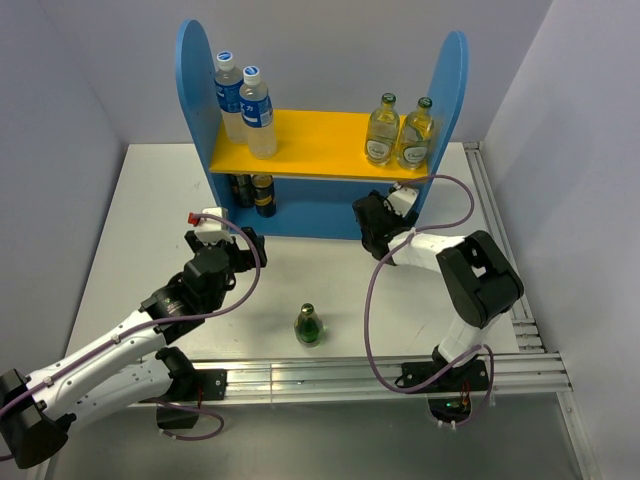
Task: Place and organize the beverage onto the shelf
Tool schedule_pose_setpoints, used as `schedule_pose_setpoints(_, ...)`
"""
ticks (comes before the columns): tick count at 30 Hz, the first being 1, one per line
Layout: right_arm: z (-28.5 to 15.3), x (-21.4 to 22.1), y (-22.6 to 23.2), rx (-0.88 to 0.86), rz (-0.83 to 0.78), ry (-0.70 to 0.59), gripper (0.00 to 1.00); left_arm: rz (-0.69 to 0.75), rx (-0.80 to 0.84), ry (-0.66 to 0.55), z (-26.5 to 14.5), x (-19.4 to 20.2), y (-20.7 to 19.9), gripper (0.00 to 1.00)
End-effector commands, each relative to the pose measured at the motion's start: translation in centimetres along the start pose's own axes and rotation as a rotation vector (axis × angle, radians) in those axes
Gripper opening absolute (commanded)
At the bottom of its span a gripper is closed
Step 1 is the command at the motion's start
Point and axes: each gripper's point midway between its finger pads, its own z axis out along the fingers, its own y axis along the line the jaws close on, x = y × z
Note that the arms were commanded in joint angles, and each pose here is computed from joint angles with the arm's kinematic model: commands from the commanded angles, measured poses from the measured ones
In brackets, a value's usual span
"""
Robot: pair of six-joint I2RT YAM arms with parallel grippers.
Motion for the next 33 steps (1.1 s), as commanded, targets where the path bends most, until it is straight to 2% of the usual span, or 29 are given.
schedule_pose_setpoints(1, 0.7, -3.5, 0.7, 0.019, 0.114, -0.08, 0.96, -0.019, 0.017, -0.018, 0.0, -0.4, -0.4, 0.99)
schedule_pose_setpoints(2, 0.7, -3.6, 0.7, 0.02, 0.116, -0.082, 1.0, -0.018, 0.017, -0.017, 0.0, -0.3, -0.4, 0.99)
schedule_pose_setpoints(6, 0.6, -3.5, 0.9, 0.003, 0.114, -0.082, 1.0, -0.019, 0.016, -0.018, 0.0, -0.4, -0.4, 0.99)
schedule_pose_setpoints(10, 0.0, -3.8, 2.5, -0.114, 0.1, -0.074, 1.0, -0.016, 0.011, -0.016, 0.0, -0.3, -0.3, 0.99)
schedule_pose_setpoints(19, -1.1, -2.7, 4.1, -0.229, 0.043, 0.002, 1.0, -0.017, 0.01, -0.02, -0.1, -0.4, -0.3, 0.99)
schedule_pose_setpoints(33, -4.1, -1.7, 2.0, -0.217, 0.014, 0.014, 1.0, -0.012, 0.006, -0.02, 0.0, -0.4, -0.3, 0.99)
